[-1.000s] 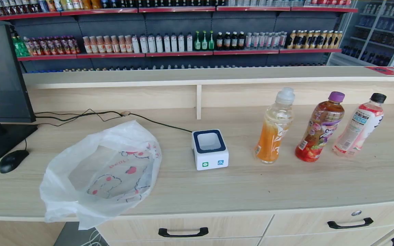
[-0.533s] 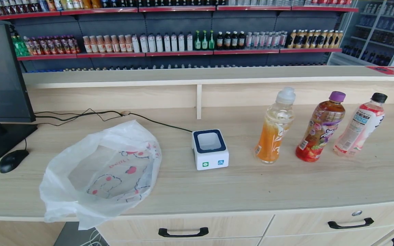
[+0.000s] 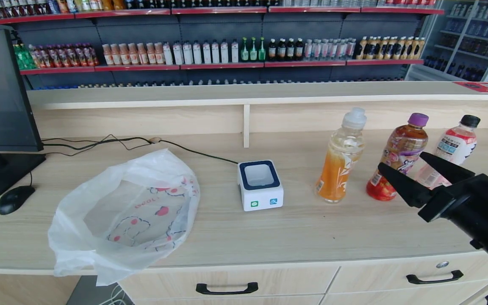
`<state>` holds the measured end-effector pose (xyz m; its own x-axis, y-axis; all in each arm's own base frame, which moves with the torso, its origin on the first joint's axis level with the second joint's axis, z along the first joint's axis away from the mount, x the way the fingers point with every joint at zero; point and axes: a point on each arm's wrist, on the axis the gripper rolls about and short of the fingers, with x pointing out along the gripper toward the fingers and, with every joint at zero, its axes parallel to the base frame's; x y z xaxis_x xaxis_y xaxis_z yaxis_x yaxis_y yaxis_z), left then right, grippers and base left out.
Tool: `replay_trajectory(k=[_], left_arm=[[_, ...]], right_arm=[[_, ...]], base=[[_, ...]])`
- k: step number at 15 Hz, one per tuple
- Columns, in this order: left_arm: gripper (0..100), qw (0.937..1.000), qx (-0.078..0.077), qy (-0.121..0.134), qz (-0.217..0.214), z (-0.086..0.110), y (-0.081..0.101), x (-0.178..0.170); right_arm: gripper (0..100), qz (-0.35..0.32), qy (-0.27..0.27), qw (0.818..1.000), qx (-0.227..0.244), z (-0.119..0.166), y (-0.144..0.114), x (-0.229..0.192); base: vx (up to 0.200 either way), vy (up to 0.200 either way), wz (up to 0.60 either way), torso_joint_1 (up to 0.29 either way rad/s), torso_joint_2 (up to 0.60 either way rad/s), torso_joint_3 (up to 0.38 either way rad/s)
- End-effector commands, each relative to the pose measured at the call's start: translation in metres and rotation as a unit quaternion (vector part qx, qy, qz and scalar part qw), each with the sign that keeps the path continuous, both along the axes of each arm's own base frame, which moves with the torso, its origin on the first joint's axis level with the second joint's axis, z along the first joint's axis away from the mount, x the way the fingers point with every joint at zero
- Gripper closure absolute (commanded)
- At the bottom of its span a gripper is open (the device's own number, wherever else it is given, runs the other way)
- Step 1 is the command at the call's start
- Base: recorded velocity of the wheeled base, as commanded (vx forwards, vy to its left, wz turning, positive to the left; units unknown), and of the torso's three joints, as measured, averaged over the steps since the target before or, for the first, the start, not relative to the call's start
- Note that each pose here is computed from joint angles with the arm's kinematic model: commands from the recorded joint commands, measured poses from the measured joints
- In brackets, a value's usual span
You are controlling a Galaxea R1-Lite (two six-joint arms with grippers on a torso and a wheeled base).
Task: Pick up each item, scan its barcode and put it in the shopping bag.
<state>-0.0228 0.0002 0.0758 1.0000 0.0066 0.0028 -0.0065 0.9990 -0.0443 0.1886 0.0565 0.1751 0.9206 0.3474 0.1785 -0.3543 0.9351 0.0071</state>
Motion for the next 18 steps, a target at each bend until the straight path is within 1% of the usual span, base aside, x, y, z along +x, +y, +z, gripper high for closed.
replay_trajectory(k=[1,3,5,10,18], left_arm=[[0,1.0,0.0,0.001,0.0,0.0,0.0,0.0],[0,1.0,0.0,0.001,0.001,0.0,0.0,0.0],[0,1.0,0.0,0.001,0.0,0.0,0.0,0.0],[0,1.0,0.0,0.0,0.001,0.0,0.0,0.0],[0,1.0,0.0,0.0,0.001,0.0,0.0,0.0]], right_arm=[[0,0.004,0.019,1.0,-0.01,-0.009,0.006,0.019],[0,-0.003,0.022,1.0,-0.011,-0.011,0.008,0.037],[0,-0.012,0.011,1.0,-0.018,-0.008,0.01,0.053],[0,-0.014,0.026,0.999,-0.03,-0.019,0.014,0.07],[0,-0.011,0.056,0.998,-0.038,-0.037,0.019,0.081]], base=[[0.0,0.0,0.0,0.0,0.0,0.0],[0.0,0.0,0.0,0.0,0.0,0.0],[0.0,0.0,0.0,0.0,0.0,0.0],[0.0,0.0,0.0,0.0,0.0,0.0],[0.0,0.0,0.0,0.0,0.0,0.0]])
